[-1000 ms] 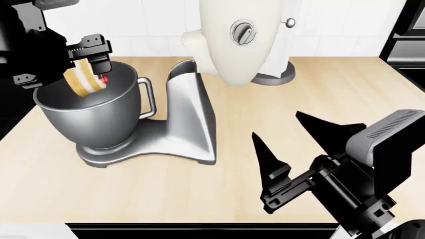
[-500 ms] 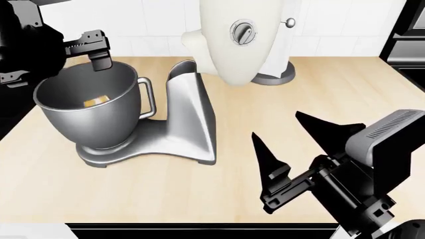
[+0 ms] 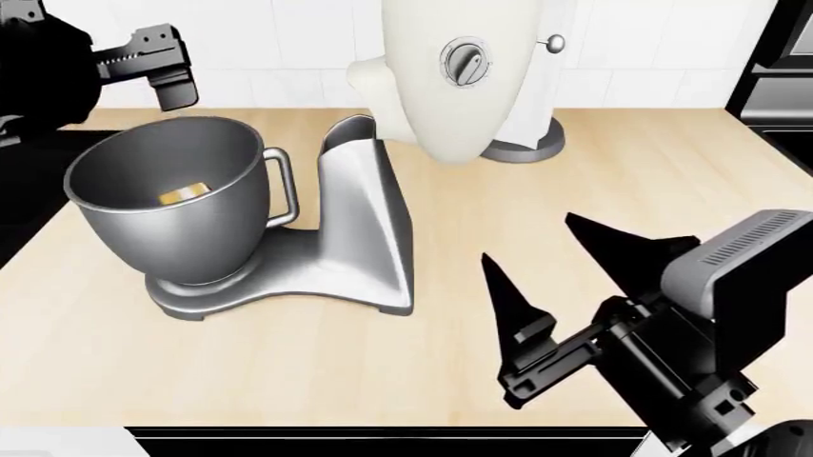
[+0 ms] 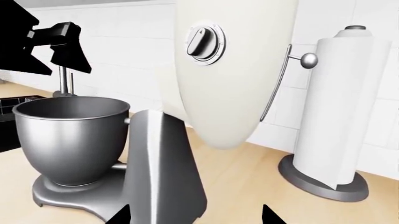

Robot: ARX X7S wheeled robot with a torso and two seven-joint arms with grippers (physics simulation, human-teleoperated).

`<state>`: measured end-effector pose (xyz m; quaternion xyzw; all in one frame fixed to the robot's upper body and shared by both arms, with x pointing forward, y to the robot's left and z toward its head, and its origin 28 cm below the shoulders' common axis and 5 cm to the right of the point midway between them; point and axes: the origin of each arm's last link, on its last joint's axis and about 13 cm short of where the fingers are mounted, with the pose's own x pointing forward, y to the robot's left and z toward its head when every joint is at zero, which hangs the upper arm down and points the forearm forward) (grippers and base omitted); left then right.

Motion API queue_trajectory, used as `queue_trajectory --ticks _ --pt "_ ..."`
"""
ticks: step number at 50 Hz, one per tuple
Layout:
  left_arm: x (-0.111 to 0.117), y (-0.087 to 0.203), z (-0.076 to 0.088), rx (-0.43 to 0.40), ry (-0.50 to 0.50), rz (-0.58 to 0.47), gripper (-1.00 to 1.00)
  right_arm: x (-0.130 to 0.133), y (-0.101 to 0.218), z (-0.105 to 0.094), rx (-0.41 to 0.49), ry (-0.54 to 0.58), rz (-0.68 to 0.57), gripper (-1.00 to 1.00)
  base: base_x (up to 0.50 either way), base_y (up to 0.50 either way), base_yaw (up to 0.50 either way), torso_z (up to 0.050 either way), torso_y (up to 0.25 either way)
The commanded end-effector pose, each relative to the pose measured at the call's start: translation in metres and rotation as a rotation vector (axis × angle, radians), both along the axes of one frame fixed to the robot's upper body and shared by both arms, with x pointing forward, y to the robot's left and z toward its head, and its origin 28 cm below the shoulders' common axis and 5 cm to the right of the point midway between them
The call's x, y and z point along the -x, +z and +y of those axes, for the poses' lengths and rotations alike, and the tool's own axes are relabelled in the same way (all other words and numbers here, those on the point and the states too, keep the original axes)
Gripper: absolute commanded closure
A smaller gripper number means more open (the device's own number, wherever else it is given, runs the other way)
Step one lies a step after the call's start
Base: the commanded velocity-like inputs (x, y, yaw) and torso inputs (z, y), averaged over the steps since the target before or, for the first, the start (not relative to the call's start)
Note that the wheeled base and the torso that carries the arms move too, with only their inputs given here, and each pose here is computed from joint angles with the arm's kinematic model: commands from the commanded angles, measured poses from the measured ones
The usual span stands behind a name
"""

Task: Place the cake in the stand mixer bowl.

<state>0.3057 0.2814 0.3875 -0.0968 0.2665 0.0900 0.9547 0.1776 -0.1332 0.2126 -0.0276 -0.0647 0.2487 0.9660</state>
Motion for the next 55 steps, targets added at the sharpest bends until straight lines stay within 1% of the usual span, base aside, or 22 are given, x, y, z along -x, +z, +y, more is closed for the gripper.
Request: queue_trajectory --ticks 1,4,5,6,7,8,9,11,13,18,22,25,28,31,32,34,35,41,46,52,55 --pt "0.028 0.012 -0.002 -0.011 -0.038 -0.056 -1.0 0.001 0.002 -0.001 -0.003 -0.008 -0.002 -1.0 0.0 0.0 0.0 0.0 0.0" --pt "0.048 0.014 -0.004 -0.02 -0.053 -0.087 -1.0 0.001 0.003 -0.002 -0.007 -0.02 -0.004 -1.0 0.0 0.0 0.0 0.0 0.0" --pt "0.06 0.012 -0.006 -0.042 -0.073 -0.102 -1.0 0.002 0.005 -0.003 -0.011 -0.027 -0.004 -1.0 0.0 0.0 0.0 0.0 0.0" --pt "0.065 0.014 -0.006 -0.027 -0.07 -0.126 -1.0 0.002 0.005 -0.003 -0.014 -0.029 -0.005 -1.0 0.0 0.0 0.0 0.0 0.0" --pt "0.071 0.014 -0.006 -0.031 -0.081 -0.135 -1.0 0.002 0.006 -0.004 -0.015 -0.031 -0.004 -1.0 0.0 0.0 0.0 0.0 0.0" --pt "0.079 0.013 -0.008 -0.057 -0.095 -0.144 -1.0 0.002 0.007 -0.004 -0.016 -0.04 -0.006 -1.0 0.0 0.0 0.0 0.0 0.0" --pt "0.089 0.013 -0.009 -0.051 -0.099 -0.163 -1.0 0.004 0.008 -0.004 -0.018 -0.04 -0.007 -1.0 0.0 0.0 0.0 0.0 0.0" --pt "0.104 0.008 -0.012 -0.095 -0.121 -0.182 -1.0 0.006 0.01 -0.004 -0.021 -0.045 -0.013 -1.0 0.0 0.0 0.0 0.0 0.0" --pt "0.112 0.006 -0.013 -0.085 -0.125 -0.199 -1.0 0.008 0.012 -0.004 -0.022 -0.05 -0.017 -1.0 0.0 0.0 0.0 0.0 0.0" --pt "0.122 0.001 -0.016 -0.089 -0.143 -0.226 -1.0 0.012 0.015 -0.005 -0.023 -0.054 -0.027 -1.0 0.0 0.0 0.0 0.0 0.0" --pt "0.134 0.001 -0.02 -0.112 -0.157 -0.272 -1.0 0.018 0.02 -0.006 -0.026 -0.057 -0.046 -1.0 0.0 0.0 0.0 0.0 0.0" --pt "0.14 0.002 -0.02 -0.109 -0.17 -0.297 -1.0 0.021 0.023 -0.006 -0.033 -0.062 -0.056 -1.0 0.0 0.0 0.0 0.0 0.0" --pt "0.144 0.003 -0.02 -0.115 -0.175 -0.319 -1.0 0.022 0.028 -0.005 -0.039 -0.079 -0.057 -1.0 0.0 0.0 0.0 0.0 0.0" --pt "0.15 0.004 -0.024 -0.13 -0.196 -0.356 -1.0 0.028 0.041 -0.004 -0.051 -0.098 -0.08 -1.0 0.0 0.0 0.0 0.0 0.0" --pt "0.151 0.004 -0.024 -0.131 -0.203 -0.355 -1.0 0.029 0.043 -0.003 -0.053 -0.109 -0.087 -1.0 0.0 0.0 0.0 0.0 0.0" --pt "0.151 0.003 -0.024 -0.151 -0.189 -0.389 -1.0 0.032 0.046 -0.002 -0.047 -0.103 -0.096 -1.0 0.0 0.0 0.0 0.0 0.0" --pt "0.152 0.002 -0.025 -0.148 -0.201 -0.379 -1.0 0.033 0.049 -0.002 -0.043 -0.113 -0.102 -1.0 0.0 0.0 0.0 0.0 0.0" --pt "0.159 0.002 -0.026 -0.162 -0.203 -0.416 -1.0 0.039 0.059 0.0 -0.038 -0.111 -0.13 -1.0 0.0 0.0 0.0 0.0 0.0" --pt "0.161 0.0 -0.028 -0.191 -0.206 -0.423 -1.0 0.043 0.065 0.001 -0.039 -0.109 -0.147 -1.0 0.0 0.0 0.0 0.0 0.0" --pt "0.164 0.001 -0.031 -0.201 -0.214 -0.444 -1.0 0.045 0.07 0.001 -0.044 -0.108 -0.162 -1.0 0.0 0.0 0.0 0.0 0.0" --pt "0.164 0.0 -0.032 -0.219 -0.22 -0.443 -1.0 0.046 0.073 0.002 -0.044 -0.112 -0.169 -1.0 0.0 0.0 0.0 0.0 0.0"
